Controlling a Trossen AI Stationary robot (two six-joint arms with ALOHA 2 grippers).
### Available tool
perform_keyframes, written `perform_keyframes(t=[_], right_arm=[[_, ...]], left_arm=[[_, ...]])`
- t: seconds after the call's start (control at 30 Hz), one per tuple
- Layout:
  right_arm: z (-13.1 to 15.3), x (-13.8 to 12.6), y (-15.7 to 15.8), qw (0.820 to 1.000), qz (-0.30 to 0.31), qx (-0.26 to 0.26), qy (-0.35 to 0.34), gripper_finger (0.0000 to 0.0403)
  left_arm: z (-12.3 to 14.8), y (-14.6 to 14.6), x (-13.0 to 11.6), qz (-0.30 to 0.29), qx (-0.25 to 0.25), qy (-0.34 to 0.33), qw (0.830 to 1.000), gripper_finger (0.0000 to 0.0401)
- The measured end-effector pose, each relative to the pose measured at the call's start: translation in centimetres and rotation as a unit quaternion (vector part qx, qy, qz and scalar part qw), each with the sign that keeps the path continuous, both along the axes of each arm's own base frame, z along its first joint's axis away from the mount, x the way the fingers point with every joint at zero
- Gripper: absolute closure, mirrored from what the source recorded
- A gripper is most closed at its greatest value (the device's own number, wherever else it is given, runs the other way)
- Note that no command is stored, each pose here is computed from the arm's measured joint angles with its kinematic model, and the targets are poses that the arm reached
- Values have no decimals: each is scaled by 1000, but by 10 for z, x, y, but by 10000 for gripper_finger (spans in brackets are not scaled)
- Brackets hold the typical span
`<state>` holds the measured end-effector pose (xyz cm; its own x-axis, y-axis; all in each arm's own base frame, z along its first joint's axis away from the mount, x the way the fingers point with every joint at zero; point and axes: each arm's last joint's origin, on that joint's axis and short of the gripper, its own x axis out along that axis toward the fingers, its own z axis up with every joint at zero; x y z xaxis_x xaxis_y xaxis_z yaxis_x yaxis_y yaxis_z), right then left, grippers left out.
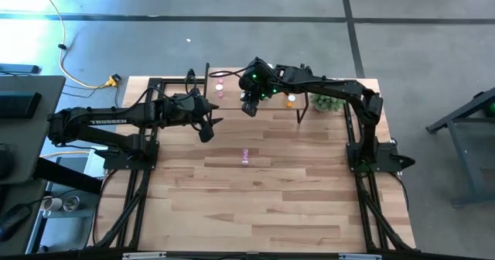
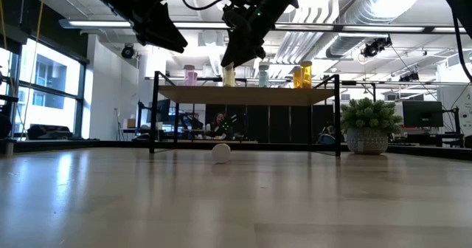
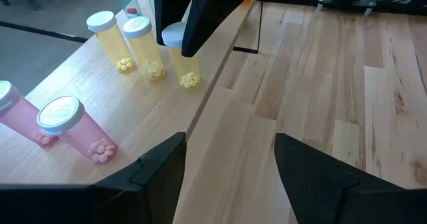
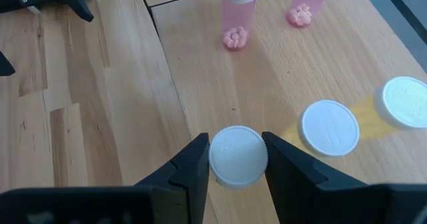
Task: Pick and place medicine bottles onto shelf by color
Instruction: Put the yellow pill bottle aligned with the other yellow pill bottles on the shelf, then put the pink pill bottle with the other pink pill bottles on the shelf
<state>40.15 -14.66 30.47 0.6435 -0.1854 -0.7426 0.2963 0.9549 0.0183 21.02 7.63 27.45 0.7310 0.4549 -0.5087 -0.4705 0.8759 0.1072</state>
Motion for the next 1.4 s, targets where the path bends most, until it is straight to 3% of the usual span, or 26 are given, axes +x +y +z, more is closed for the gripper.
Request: perform_keyframes(t=[0.3, 0.57, 0.87, 1.4], right_arm=[[0, 0, 0, 1000, 7, -6, 2, 282], [-4, 0, 0, 1000, 0, 1, 8, 241], [-3, 1, 0, 1000, -1, 1, 4, 236], [29, -18, 6, 1000, -16, -4, -24, 235]], left_arm=[[0, 0, 0, 0, 0, 0, 1000, 185], [0, 0, 0, 0, 0, 0, 1000, 185], [0, 0, 0, 0, 0, 0, 1000, 185], [0, 0, 0, 0, 0, 0, 1000, 185]])
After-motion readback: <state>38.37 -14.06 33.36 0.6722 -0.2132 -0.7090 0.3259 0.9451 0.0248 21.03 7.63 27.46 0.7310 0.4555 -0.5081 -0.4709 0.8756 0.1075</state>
